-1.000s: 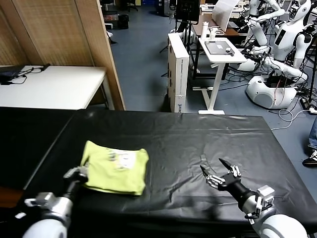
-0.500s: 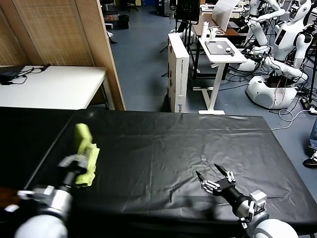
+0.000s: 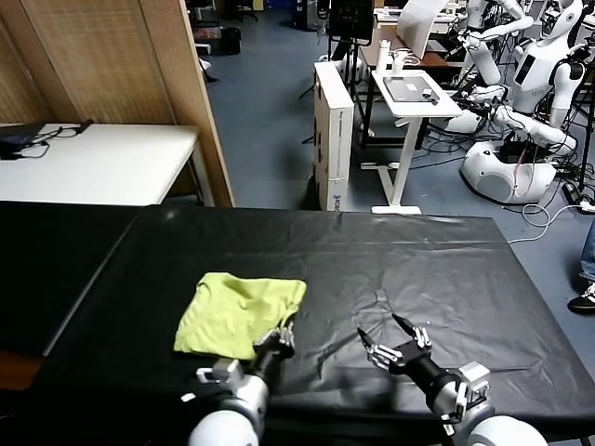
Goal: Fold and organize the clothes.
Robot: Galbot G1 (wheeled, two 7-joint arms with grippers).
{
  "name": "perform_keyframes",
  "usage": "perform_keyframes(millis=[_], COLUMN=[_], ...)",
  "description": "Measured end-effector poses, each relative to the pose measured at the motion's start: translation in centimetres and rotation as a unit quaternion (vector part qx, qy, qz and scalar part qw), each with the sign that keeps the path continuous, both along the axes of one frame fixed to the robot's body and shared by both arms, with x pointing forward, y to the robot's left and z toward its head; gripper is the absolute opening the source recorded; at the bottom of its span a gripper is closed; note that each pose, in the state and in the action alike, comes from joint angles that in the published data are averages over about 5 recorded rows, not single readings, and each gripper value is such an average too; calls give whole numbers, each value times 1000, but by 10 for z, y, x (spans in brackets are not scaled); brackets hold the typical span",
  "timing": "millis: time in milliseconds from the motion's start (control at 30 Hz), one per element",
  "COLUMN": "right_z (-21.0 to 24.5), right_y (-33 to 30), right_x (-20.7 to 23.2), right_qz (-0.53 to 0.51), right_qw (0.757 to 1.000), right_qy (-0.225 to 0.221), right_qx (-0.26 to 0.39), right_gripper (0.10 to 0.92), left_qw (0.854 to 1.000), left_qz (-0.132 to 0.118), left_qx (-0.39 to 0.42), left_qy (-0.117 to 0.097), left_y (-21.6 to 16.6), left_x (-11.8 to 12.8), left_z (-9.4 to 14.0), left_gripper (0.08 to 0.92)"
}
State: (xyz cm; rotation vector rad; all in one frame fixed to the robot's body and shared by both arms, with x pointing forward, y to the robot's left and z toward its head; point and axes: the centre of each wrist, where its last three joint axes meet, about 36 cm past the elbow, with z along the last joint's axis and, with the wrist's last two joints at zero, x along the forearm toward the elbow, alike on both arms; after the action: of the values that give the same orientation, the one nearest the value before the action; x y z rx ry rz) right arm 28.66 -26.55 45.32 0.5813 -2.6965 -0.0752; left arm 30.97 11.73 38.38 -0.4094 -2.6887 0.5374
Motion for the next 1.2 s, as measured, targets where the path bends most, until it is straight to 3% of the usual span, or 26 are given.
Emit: perform_keyframes(millis=[300, 400, 600, 933, 1067, 1200], right_z=[-3, -4, -12, -41, -52, -55], right_y=[15, 23, 46, 81, 84, 85], right_x=[10, 17, 38, 67, 71, 76], right_qz=[3, -3, -10, 0, 6, 9], right_qw=[996, 993, 986, 980, 979, 979], right_qy=[69, 91, 118, 133, 136, 134], right_qx=[54, 79, 119, 146, 151, 154], right_gripper=[907, 907, 907, 879, 712, 468], left_qw=[996, 993, 987, 986, 987, 988], left_qz=[-27, -22, -2, 14, 23, 31], left_qx=[35, 54, 89, 104, 99, 97], left_qy=[-80, -104, -132, -131, -123, -114], left_y=[20, 33, 63, 71, 74, 78], left_x=[2, 4, 6, -2, -4, -7], left_z=[16, 20, 29, 33, 31, 27], left_gripper=[763, 878, 906, 907, 907, 907])
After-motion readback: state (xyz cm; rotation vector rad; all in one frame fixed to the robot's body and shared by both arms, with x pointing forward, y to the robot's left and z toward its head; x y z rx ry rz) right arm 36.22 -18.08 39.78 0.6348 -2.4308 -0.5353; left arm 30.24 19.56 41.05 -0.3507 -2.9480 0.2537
